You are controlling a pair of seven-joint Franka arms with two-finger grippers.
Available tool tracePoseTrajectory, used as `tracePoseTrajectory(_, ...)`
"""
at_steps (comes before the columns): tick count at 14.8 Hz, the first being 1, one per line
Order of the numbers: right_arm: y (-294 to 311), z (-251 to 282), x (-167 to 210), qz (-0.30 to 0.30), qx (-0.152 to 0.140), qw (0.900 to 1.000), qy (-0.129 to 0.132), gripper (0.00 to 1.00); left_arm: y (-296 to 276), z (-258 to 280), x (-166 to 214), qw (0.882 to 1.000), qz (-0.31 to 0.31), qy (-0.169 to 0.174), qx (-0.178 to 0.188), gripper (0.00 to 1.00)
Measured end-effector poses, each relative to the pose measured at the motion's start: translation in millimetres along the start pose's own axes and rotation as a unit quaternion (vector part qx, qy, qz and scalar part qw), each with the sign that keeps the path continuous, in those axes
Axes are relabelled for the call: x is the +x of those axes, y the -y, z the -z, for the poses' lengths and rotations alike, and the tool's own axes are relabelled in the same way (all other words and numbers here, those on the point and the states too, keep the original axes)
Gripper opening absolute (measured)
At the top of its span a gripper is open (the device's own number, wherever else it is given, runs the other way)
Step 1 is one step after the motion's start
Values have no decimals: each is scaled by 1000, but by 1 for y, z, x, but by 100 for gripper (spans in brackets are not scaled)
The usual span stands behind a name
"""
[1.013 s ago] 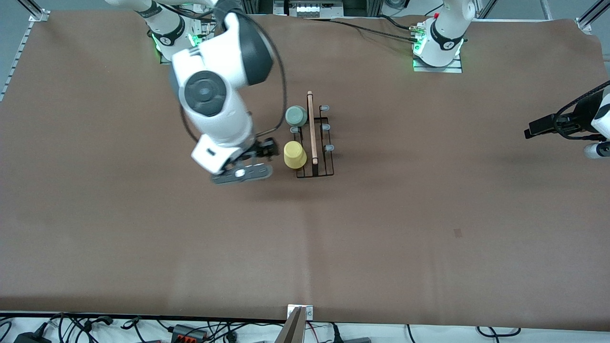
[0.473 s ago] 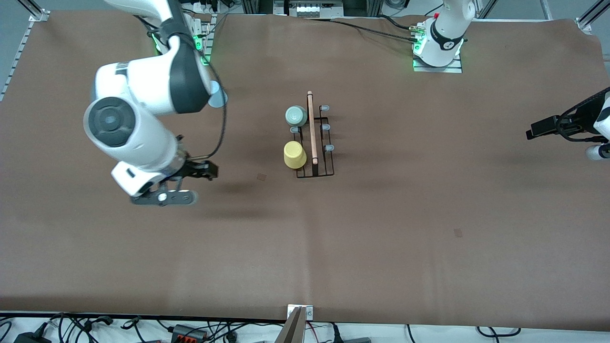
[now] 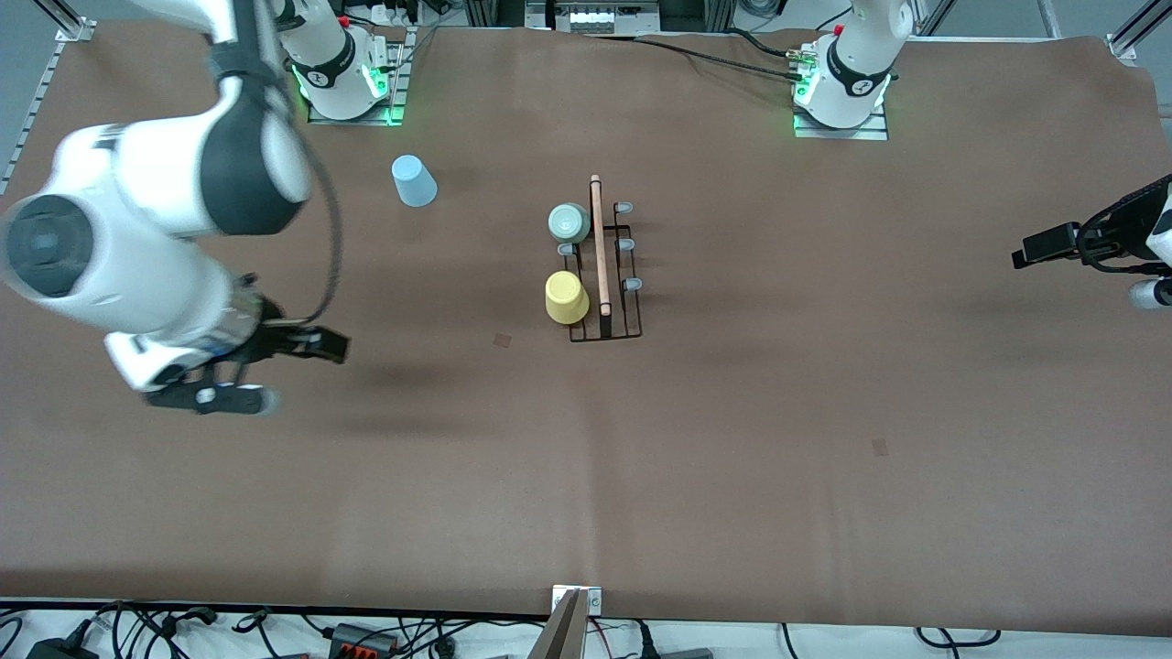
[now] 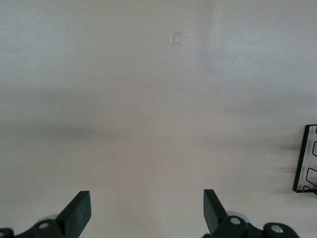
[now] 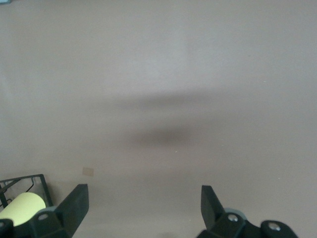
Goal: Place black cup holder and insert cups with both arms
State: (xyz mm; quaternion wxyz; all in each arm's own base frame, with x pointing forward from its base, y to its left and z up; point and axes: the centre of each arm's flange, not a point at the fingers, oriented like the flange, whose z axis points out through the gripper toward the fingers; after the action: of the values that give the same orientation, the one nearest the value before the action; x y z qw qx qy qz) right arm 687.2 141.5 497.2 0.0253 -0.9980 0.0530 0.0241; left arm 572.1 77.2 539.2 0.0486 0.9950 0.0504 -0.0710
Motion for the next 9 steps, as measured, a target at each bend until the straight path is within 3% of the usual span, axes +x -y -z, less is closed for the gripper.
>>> tracePoseTrajectory(2, -35, 6, 9, -4, 15, 1000, 2, 100, 0, 0, 0, 1000, 0, 0, -1, 100)
tracePoseTrajectory(9, -94, 48, 2, 6, 6, 1000, -25, 100, 0, 0, 0, 1000, -1, 0, -1, 100)
